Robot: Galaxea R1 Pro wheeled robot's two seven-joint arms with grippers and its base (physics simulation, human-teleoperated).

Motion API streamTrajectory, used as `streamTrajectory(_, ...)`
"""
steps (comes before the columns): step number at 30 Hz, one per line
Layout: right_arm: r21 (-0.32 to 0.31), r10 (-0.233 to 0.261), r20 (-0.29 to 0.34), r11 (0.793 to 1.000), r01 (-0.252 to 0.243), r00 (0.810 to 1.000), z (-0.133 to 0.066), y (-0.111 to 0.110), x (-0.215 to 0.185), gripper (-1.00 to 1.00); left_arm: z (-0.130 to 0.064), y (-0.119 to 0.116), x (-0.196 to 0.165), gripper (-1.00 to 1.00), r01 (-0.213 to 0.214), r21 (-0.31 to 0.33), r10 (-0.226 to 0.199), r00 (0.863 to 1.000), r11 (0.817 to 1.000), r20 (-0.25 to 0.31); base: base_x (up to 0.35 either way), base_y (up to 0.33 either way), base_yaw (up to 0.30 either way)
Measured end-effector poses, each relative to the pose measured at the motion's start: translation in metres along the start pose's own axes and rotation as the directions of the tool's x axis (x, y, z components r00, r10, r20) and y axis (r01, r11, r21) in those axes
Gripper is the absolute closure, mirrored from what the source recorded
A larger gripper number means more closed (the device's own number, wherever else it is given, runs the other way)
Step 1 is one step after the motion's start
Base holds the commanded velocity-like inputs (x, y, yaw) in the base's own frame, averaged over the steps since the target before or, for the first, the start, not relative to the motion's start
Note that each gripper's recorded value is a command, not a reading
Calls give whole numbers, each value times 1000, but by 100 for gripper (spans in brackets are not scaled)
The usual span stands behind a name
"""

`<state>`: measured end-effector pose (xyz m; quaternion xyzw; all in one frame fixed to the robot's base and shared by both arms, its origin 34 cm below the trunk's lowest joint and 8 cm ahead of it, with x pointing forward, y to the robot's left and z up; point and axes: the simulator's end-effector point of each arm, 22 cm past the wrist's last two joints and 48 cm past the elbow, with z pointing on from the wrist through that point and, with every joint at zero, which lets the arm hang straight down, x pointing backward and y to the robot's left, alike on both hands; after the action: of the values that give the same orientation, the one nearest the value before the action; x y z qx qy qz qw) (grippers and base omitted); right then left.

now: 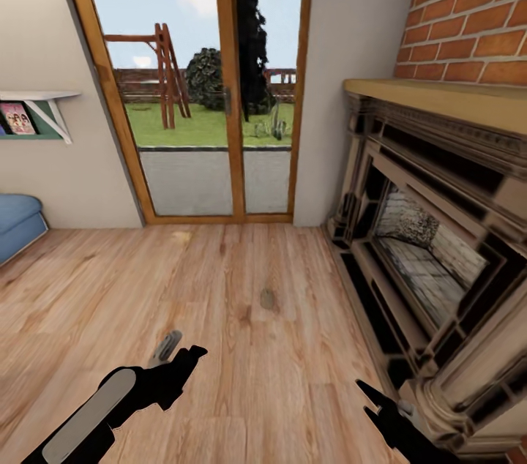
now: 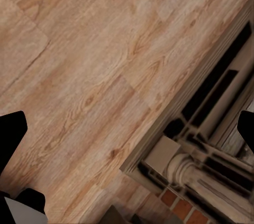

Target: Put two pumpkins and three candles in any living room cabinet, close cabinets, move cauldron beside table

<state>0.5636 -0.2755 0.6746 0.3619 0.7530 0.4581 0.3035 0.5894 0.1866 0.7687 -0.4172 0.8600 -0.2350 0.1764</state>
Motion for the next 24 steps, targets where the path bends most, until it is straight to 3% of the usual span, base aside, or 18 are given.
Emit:
streamTrajectory(13,0,-1,0,1000,1,1000,0,0,0,-100,0,1,1,-100,-2,-3,2,1000,1000,0,271,166,2)
streamTrajectory(17,30,1,-8,1000,0,1000,0,-7,2,-100,0,2,0,-100,-3,-7,3,1000,1000,1,269,89,0)
streamTrajectory(20,149,-1,-15,989,4,1000,-2,-33,4,-100,2,8,-4,-100,-9,-23,9,1000,1000,13,263,21,0)
streamTrajectory(24,376,-4,-18,927,10,1000,-13,-81,4,-100,6,25,-26,-100,-77,-85,85,992,993,95,275,5,0)
